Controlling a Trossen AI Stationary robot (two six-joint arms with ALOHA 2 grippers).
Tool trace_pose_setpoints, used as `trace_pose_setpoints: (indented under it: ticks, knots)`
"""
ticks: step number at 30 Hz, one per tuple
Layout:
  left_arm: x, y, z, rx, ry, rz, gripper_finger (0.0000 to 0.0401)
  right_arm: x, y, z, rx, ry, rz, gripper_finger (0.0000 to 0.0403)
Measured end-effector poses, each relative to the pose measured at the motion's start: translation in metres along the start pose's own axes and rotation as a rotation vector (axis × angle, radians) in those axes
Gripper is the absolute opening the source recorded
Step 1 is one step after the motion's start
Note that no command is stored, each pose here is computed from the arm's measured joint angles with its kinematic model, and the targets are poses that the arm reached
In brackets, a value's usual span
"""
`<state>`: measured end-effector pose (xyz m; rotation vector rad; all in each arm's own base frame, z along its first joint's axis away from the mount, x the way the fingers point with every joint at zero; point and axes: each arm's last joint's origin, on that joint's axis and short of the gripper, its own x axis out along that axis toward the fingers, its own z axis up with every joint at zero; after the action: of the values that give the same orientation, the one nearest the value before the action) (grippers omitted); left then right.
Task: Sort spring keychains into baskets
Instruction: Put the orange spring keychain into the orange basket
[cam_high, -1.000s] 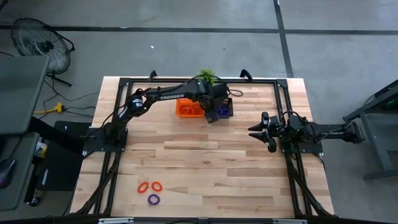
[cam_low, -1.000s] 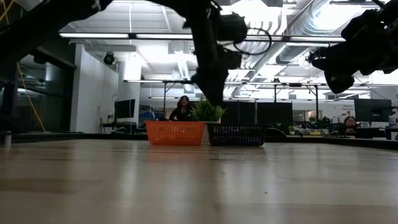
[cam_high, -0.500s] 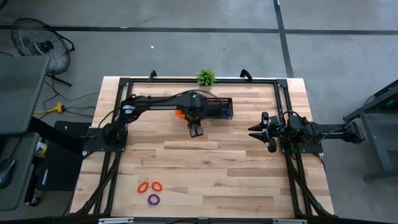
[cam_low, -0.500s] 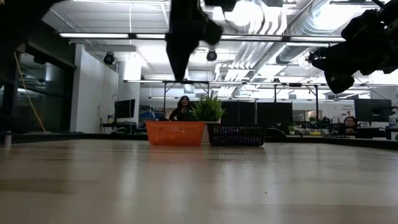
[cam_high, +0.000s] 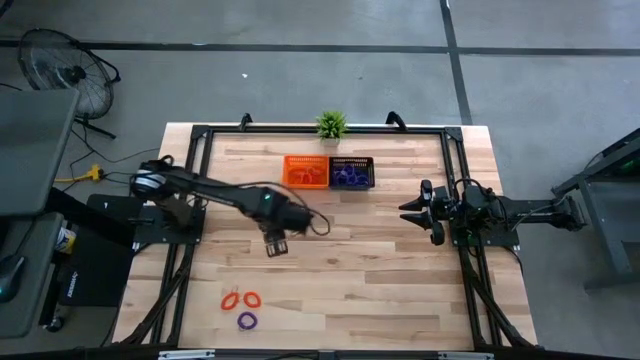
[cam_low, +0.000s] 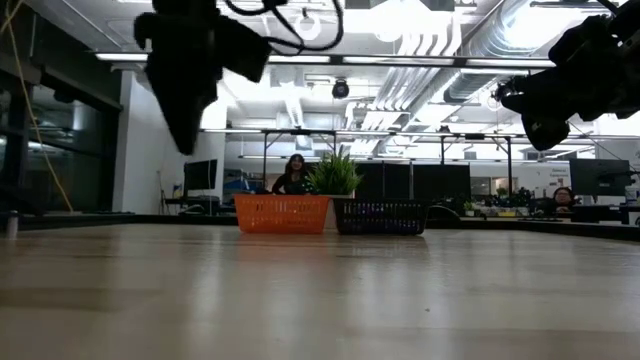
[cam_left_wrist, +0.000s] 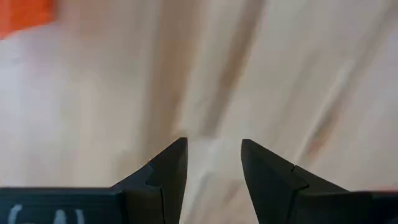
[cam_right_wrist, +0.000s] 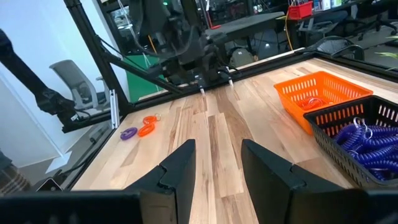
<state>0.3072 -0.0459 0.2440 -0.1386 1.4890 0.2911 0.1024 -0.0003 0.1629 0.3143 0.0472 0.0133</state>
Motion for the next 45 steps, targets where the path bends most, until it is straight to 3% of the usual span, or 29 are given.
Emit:
trace_pose_setpoints:
  ticks: [2, 4, 7, 13, 23, 35, 45]
  knots:
    - [0.007, -0.005, -0.010, -0.047, -0.052, -0.050, 0.0149, 0.000, 0.000, 0.000, 0.000, 0.001, 0.000, 0.0124]
    - [0.015, -0.003, -0.035, -0.082, 0.019, -0.039, 0.0149, 0.000, 0.000, 0.000, 0.000, 0.003, -0.001, 0.0124]
    - [0.023, -0.005, -0.053, -0.158, 0.015, -0.091, 0.0149, 0.000, 0.000, -0.001, 0.000, 0.007, -0.003, 0.0124]
    - [0.026, -0.007, -0.095, -0.320, 0.088, -0.076, 0.0149, 0.001, 0.000, -0.001, 0.000, 0.013, -0.004, 0.0124]
    - [0.024, -0.045, -0.143, -0.530, 0.189, -0.090, 0.0149, 0.001, -0.001, -0.001, 0.001, 0.016, -0.006, 0.0124]
    - [0.033, -0.087, -0.174, -0.658, 0.275, -0.106, 0.0149, 0.001, 0.000, -0.001, 0.000, 0.015, -0.005, 0.0124]
    - [0.059, -0.111, -0.169, -0.621, 0.325, -0.141, 0.0149, 0.001, 0.000, -0.001, 0.000, 0.013, -0.004, 0.0124]
